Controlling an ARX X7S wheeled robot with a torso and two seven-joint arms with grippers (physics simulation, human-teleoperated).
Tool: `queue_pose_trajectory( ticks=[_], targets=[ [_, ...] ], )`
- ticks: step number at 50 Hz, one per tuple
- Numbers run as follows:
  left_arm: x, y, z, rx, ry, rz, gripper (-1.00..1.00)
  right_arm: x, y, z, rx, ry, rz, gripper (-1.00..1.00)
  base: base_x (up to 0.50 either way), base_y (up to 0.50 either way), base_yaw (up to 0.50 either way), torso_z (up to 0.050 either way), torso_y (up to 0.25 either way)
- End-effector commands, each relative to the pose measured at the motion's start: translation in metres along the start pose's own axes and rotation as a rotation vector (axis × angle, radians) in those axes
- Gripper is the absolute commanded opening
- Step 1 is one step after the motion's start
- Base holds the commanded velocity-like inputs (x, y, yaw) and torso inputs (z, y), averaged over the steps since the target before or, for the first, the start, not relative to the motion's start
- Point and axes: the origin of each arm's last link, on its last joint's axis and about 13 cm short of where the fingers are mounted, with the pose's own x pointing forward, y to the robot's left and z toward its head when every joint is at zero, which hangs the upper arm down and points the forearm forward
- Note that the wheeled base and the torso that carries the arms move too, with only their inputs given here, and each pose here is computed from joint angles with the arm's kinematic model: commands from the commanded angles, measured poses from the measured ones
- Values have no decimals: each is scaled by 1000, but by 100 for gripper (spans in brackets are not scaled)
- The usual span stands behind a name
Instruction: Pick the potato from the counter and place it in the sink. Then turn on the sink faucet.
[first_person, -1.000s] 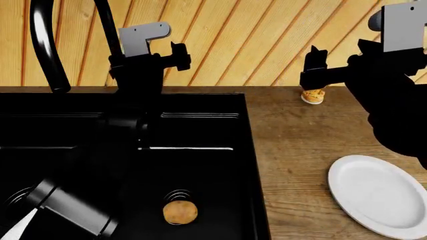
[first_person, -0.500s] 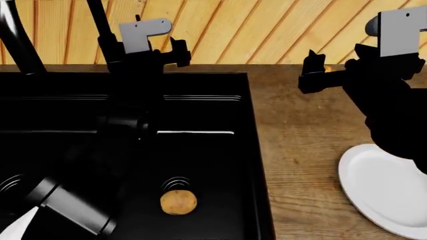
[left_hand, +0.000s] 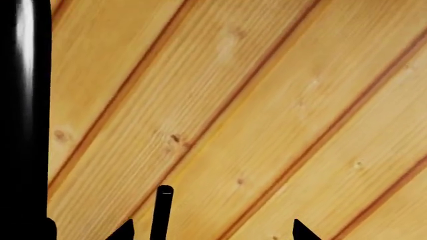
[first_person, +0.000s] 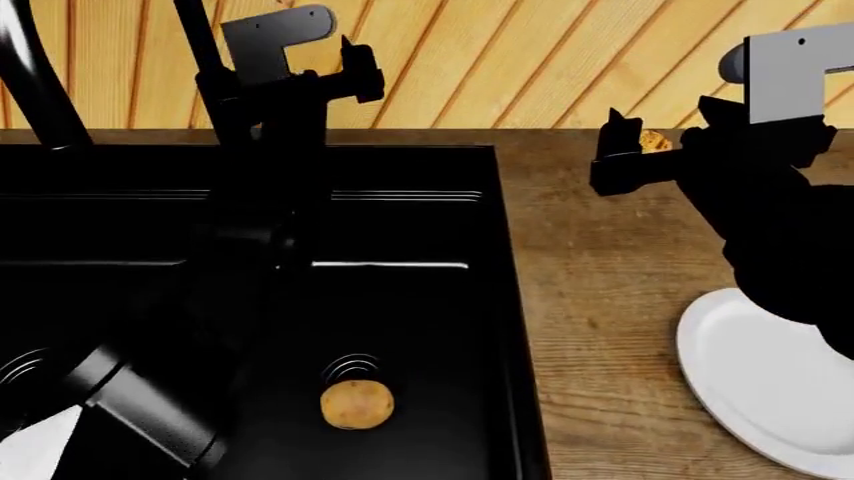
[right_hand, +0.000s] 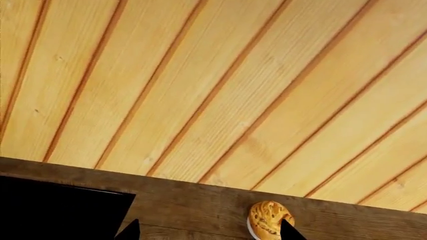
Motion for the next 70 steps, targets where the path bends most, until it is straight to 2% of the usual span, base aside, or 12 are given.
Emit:
queue_pose_trajectory(
  ticks=[1,10,19,22,25,36,48,70],
  targets=[
    [1,-3,3,24,-44,-2,100,0,1,-2,4,2,7,100,0,0,0,0,0],
    [0,-3,2,60,-39,22,100,0,1,-3,8,1,14,100,0,0,0,0,0],
    [-2,-3,-3,94,0,-17,100,0,0,-3,10,3,16,100,0,0,0,0,0],
    [-1,-3,-2,111,-3,-12,100,0,0,-4,14,7,13,100,0,0,0,0,0],
    [-2,-2,-5,160,8,9,100,0,0,-4,13,7,14,100,0,0,0,0,0],
    [-1,0,-4,164,-1,-23,100,2,1,-6,17,11,19,100,0,0,0,0,0],
    [-7,-13,-9,158,-1,-145,100,-1,-2,-9,23,11,15,100,0,0,0,0,0],
    [-12,-16,-19,170,11,-178,100,-4,-3,-12,29,13,11,100,0,0,0,0,0]
  ],
)
